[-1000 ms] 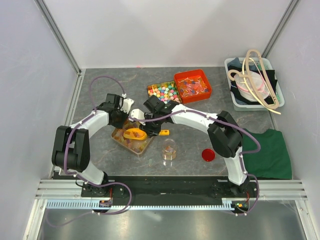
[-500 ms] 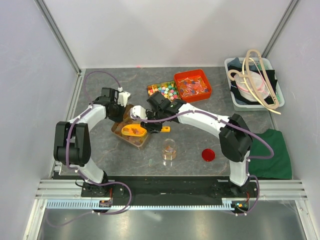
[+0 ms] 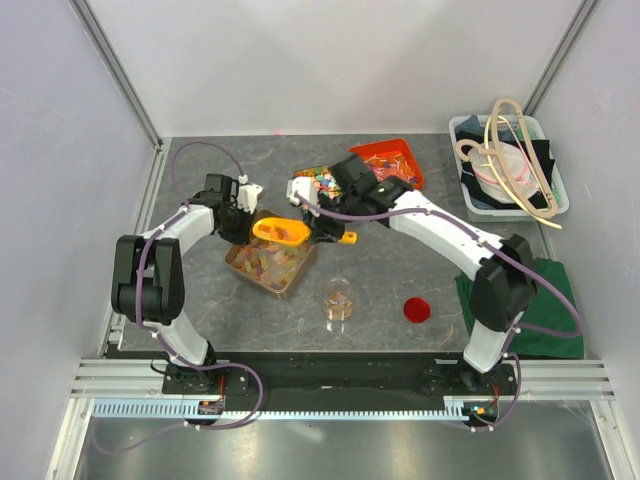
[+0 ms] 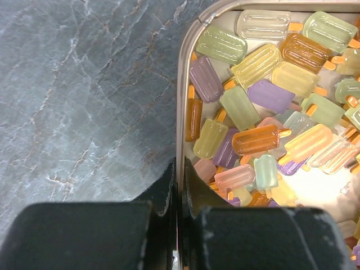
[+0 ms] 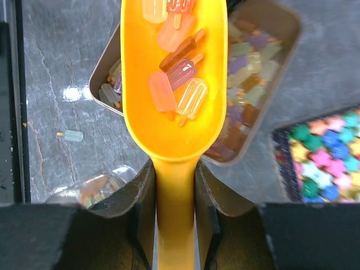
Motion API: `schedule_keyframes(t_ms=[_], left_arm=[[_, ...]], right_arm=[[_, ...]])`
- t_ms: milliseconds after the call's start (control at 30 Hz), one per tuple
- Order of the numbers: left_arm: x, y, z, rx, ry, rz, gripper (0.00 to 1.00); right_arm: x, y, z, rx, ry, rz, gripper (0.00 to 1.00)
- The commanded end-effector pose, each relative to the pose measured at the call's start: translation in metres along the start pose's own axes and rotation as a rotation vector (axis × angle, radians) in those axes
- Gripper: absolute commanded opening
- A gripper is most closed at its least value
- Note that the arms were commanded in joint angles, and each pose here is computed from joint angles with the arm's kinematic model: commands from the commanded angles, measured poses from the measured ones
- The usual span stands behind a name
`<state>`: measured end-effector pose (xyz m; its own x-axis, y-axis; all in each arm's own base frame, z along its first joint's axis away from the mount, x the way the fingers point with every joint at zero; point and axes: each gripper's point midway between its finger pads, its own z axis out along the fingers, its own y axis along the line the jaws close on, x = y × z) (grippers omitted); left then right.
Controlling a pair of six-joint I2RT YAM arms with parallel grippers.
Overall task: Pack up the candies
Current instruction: Place the fake candies in the packing bottle.
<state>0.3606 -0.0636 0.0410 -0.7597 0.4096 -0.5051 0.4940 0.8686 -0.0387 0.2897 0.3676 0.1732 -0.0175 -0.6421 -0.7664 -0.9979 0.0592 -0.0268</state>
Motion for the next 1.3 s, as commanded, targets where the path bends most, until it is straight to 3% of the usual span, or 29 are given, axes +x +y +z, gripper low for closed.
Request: schedule_keyframes(t_ms=[0,133,300,567,933,1267], left_arm=[[-0.034,-0.003,-0.008,0.052,-0.091,0.014,0.02],[-0.032,-0.003,-0.005,0.057,-0.081,0.012,0.02],[-0.029,-0.004,-0.002,0.064,-0.071,0.01,0.02],[-0.024,-0.007,-0.005,0.07,-0.068,0.022,0.02],[-0.014,-0.01,0.0,0.086,-0.052,0.018,0.02],[-0.007,-0.01,0.005,0.091,-0.041,0.006,0.02]], right_arm=[[-0.058,-0.004,-0.069,0.014,-0.203,-0.06,0.0],[-0.063,-0.014,-0.099,0.079,-0.235,-0.059,0.0],[-0.05,-0.019,-0.106,0.14,-0.197,-0.058,0.0],[0.018,-0.013,-0.124,0.226,0.075,-0.122,0.0],[0.075,0.03,-0.16,0.199,0.278,-0.154,0.0],[0.116,0.041,-0.188,0.238,0.466,-0.177,0.0]])
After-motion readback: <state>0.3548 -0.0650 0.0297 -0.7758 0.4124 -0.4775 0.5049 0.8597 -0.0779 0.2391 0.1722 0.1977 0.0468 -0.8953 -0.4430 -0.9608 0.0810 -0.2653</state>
